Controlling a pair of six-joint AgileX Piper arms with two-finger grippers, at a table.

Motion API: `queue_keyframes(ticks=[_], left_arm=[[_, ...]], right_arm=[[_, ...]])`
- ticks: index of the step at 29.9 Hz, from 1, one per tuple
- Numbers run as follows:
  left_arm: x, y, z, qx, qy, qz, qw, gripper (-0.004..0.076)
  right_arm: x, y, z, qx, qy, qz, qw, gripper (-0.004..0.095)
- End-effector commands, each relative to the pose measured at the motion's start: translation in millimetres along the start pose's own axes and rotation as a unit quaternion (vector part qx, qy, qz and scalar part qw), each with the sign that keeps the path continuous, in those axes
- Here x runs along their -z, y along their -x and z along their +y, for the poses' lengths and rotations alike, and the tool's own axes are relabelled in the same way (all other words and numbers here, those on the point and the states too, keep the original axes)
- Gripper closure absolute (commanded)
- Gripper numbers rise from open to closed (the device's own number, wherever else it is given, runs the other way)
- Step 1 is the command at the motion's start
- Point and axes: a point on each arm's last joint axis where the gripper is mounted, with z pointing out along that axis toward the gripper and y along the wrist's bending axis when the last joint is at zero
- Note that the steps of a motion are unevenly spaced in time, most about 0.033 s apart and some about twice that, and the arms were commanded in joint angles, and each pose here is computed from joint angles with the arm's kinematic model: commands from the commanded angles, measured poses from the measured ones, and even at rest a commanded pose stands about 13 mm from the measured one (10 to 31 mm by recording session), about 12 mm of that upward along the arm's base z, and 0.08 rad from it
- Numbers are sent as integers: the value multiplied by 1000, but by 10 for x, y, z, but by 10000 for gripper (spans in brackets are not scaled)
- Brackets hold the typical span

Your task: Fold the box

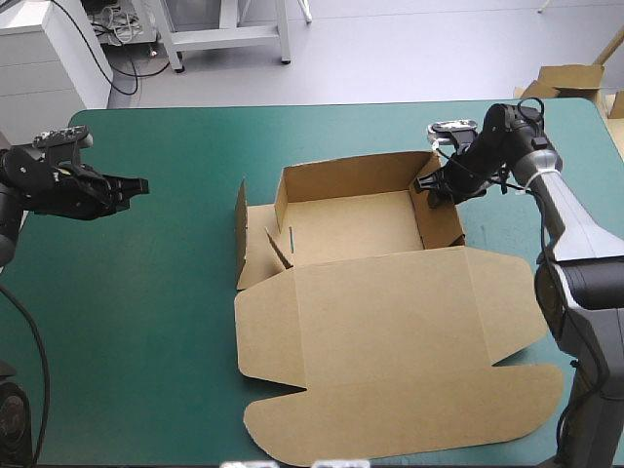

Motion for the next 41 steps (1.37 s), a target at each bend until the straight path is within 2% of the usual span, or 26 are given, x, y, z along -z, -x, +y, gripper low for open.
queue_keyframes(ticks=[1,7,8,19,30,36,39,41], left_arm=[[198,83,-76,-1,-11,-51,999,731],[198,79,-69,-8,-6,-49,999,732],[198,79,-69,-10,-6,-49,999,731],[197,75,-70,-13,-6,-47,999,731],[197,75,-70,-14,-6,-47,999,731],[197,73,-80,-16,-12,-46,999,730],[198,72,-106,-27,-26,-46,998,701],[200,71,-137,-37,-42,-46,997,645]], right_arm=[[265,48,69,18,-3,-42,999,544],[232,46,62,17,-3,-38,999,905],[206,39,58,16,-2,-34,999,925],[283,32,115,-10,19,-46,999,924],[1282,-129,351,8,2,-152,988,929],[1809,-312,392,-11,4,-214,977,929],[2014,-405,410,-16,0,-238,971,929],[2133,-463,448,-13,-2,-251,968,929]])
